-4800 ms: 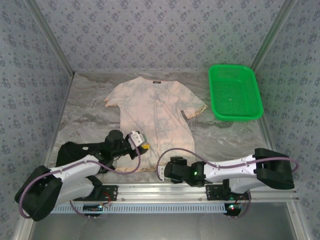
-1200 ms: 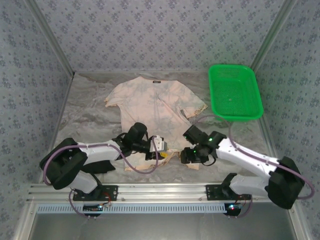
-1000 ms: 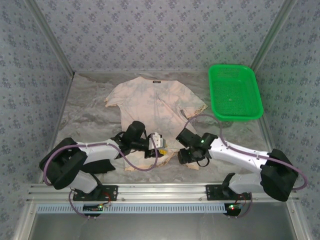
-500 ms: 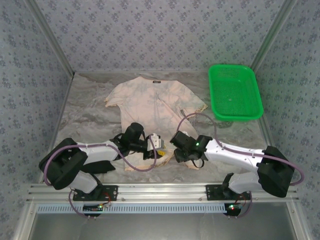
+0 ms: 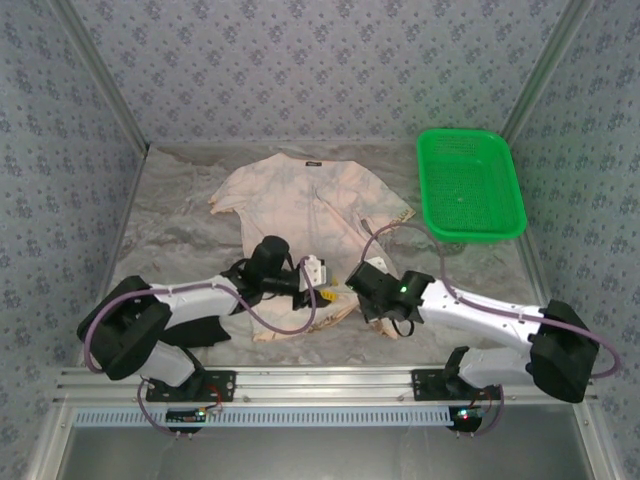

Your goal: Fold the inside-out t-shirt

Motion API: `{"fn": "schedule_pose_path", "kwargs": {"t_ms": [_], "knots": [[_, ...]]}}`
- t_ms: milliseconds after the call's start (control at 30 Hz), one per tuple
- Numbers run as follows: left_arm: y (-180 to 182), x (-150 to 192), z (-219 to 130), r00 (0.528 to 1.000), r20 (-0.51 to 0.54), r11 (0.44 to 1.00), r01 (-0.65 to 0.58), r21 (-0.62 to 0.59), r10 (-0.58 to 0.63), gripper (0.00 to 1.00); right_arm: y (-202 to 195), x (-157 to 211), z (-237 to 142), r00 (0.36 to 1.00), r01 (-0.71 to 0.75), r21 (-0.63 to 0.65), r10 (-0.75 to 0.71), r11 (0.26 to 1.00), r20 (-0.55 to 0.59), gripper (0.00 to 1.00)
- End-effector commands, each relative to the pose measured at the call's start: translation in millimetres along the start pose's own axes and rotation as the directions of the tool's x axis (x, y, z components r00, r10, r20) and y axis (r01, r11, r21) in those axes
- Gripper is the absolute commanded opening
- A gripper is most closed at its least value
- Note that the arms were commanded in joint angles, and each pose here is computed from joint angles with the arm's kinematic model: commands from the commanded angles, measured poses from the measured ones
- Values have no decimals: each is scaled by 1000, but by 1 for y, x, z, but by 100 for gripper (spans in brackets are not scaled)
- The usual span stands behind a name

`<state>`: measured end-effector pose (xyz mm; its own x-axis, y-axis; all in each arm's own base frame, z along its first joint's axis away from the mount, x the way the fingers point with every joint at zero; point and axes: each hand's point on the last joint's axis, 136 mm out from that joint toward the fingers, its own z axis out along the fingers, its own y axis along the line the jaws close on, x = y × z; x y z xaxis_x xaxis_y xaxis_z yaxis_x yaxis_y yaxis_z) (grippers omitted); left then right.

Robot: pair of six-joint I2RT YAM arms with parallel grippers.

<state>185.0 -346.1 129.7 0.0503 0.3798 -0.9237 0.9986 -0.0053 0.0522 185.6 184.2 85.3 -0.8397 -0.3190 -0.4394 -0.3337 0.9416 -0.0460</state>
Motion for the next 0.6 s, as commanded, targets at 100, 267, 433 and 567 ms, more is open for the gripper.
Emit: {"fn": "schedule_pose_path", "kwargs": {"t_ms": [100, 267, 433, 567], "knots": [[-13, -18, 28, 998, 41, 995, 50, 89, -53, 44, 6, -18, -20, 990, 124, -99, -116, 987, 83, 0], [-26, -6, 38, 997, 20, 993, 66, 101, -68, 46, 12, -24, -32, 983, 141, -175, -118, 974, 138, 0], [-40, 17, 28, 999, -33, 998, 11, 59, -10, 50, 11, -29, -37, 986, 115, -220, -84, 969, 146, 0], [-47, 33, 21, 991, -117, 998, -56, 20, 58, 51, 12, -31, -38, 986, 118, -238, -85, 964, 143, 0]]}}
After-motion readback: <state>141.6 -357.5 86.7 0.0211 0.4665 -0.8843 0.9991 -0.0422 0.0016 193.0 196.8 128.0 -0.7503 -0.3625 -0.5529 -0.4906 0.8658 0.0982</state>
